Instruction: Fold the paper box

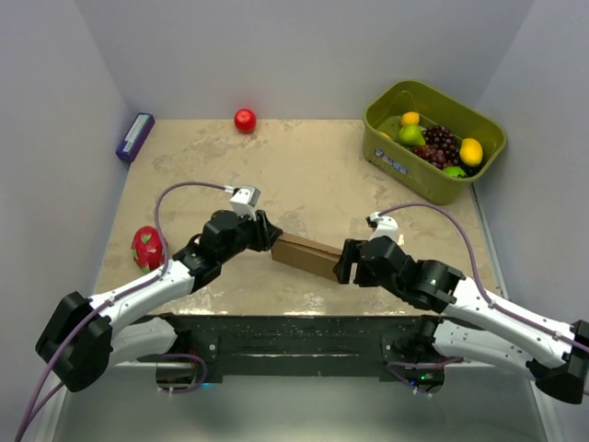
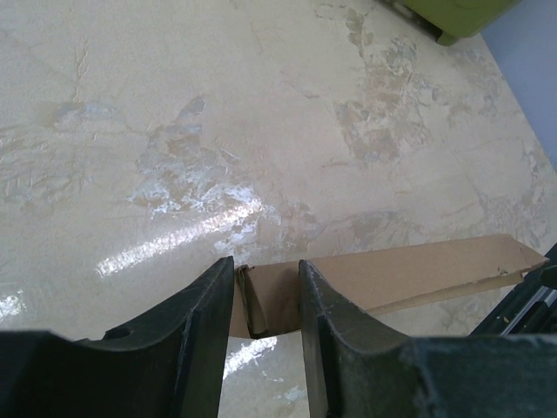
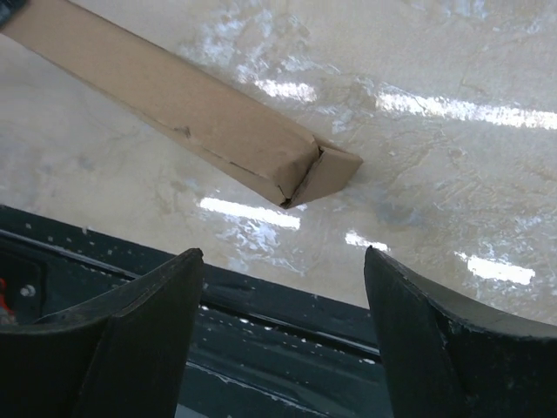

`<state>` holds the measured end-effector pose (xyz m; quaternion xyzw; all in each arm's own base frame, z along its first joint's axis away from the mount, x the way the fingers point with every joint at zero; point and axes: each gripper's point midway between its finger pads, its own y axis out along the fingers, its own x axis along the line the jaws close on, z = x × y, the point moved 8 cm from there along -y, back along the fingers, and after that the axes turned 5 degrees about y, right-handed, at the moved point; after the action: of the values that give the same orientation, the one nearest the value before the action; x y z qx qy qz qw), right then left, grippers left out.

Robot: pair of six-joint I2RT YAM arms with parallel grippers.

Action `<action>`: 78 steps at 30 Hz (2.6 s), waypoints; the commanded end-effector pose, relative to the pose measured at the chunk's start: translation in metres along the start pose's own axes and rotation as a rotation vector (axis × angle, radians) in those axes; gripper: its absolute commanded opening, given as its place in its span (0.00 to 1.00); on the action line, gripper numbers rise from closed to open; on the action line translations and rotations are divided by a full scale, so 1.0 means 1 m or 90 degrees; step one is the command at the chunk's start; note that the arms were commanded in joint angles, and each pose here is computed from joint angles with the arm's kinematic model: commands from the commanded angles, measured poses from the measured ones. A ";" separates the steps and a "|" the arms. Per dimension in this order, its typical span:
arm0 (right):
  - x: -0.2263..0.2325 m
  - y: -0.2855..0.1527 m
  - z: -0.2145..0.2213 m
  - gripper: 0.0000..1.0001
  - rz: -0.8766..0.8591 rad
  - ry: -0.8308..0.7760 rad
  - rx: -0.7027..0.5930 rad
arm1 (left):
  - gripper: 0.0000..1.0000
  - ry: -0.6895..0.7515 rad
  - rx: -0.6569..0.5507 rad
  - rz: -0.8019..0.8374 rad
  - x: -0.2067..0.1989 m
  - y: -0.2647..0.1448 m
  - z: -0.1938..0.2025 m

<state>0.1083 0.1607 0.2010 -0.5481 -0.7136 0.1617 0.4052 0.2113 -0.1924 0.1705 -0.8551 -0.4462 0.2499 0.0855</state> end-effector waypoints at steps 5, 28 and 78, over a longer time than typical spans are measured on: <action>0.006 -0.004 -0.039 0.76 -0.055 0.096 -0.091 | 0.39 0.021 0.065 -0.028 0.018 -0.004 0.036; -0.006 0.021 -0.038 0.68 0.017 0.101 -0.118 | 0.36 0.031 0.068 -0.024 0.021 -0.003 0.044; -0.071 0.053 0.051 0.20 0.052 0.227 -0.032 | 0.45 0.015 0.063 -0.008 0.012 0.001 0.030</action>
<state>0.1334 0.1501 0.1647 -0.5501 -0.6591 -0.0819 0.5062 0.2136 -0.1960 0.1609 -0.8673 -0.4348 0.2352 0.0589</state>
